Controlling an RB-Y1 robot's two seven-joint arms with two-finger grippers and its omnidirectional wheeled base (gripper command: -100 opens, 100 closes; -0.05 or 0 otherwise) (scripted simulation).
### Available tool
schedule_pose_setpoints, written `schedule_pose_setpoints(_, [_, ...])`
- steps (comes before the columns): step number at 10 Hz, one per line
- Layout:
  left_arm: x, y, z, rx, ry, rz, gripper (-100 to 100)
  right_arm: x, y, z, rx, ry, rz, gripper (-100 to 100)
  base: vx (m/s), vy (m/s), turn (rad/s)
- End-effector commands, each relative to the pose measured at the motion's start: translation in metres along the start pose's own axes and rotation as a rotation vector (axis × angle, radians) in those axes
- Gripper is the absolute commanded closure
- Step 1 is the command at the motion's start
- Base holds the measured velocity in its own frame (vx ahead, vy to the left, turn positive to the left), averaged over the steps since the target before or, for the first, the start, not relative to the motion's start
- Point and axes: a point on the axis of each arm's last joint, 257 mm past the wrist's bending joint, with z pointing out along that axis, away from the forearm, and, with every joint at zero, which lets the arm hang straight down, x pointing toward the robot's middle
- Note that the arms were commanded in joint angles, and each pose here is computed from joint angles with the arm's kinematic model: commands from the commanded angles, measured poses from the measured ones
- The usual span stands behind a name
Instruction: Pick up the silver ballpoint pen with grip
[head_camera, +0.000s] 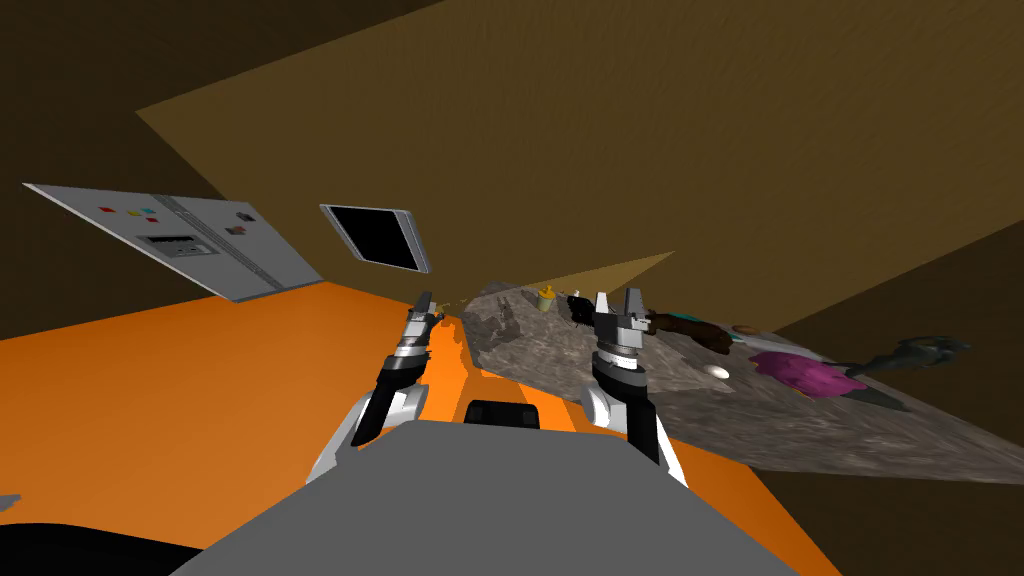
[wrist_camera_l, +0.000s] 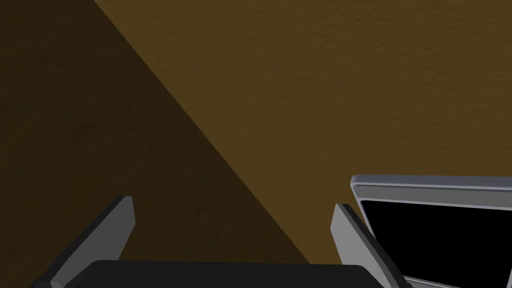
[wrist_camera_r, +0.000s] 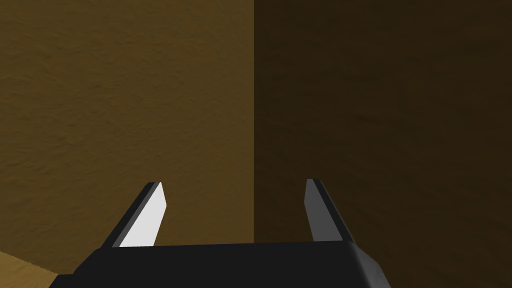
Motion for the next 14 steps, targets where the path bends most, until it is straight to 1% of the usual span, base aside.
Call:
schedule_pose_setpoints(1, [0.002, 0.004, -0.001, -0.008, 0.025, 0.003, -100, 0.0, 0.0, 0.0, 0.0, 0.0, 0.0, 0, -0.003, 0.01, -0.072])
schedule_pose_setpoints(3, [0.006, 0.014, -0.003, -0.031, 0.072, 0.005, -100, 0.0, 0.0, 0.0, 0.0, 0.0, 0.0, 0, -0.008, 0.032, -0.099])
schedule_pose_setpoints(5, [0.01, 0.03, -0.008, -0.072, 0.126, -0.002, -100, 0.0, 0.0, 0.0, 0.0, 0.0, 0.0, 0, -0.012, 0.046, -0.163])
schedule_pose_setpoints(6, [0.01, 0.03, -0.008, -0.069, 0.137, 0.005, -100, 0.0, 0.0, 0.0, 0.0, 0.0, 0.0, 0, -0.01, 0.035, -0.047])
schedule_pose_setpoints(7, [0.012, 0.039, -0.011, -0.096, 0.167, 0.001, -100, 0.0, 0.0, 0.0, 0.0, 0.0, 0.0, 0, -0.009, 0.027, -0.109])
schedule_pose_setpoints(8, [0.013, 0.039, -0.011, -0.094, 0.174, 0.005, -100, 0.0, 0.0, 0.0, 0.0, 0.0, 0.0, 0, -0.005, 0.023, -0.079])
schedule_pose_setpoints(10, [0.016, 0.062, -0.02, -0.161, 0.231, -0.01, -100, 0.0, 0.0, 0.0, 0.0, 0.0, 0.0, 0, -0.006, 0.031, -0.194])
schedule_pose_setpoints(11, [0.017, 0.062, -0.02, -0.155, 0.255, 0.006, -100, 0.0, 0.0, 0.0, 0.0, 0.0, 0.0, 0, -0.009, 0.033, -0.095])
schedule_pose_setpoints(12, [0.018, 0.074, -0.026, -0.196, 0.279, -0.005, -100, 0.0, 0.0, 0.0, 0.0, 0.0, 0.0, 0, -0.008, 0.03, -0.18])
schedule_pose_setpoints(13, [0.018, 0.074, -0.026, -0.192, 0.297, 0.008, -100, 0.0, 0.0, 0.0, 0.0, 0.0, 0.0, 0, -0.009, 0.026, -0.077])
schedule_pose_setpoints(14, [0.019, 0.088, -0.032, -0.236, 0.321, -0.003, -100, 0.0, 0.0, 0.0, 0.0, 0.0, 0.0, 0, -0.009, 0.022, -0.169])
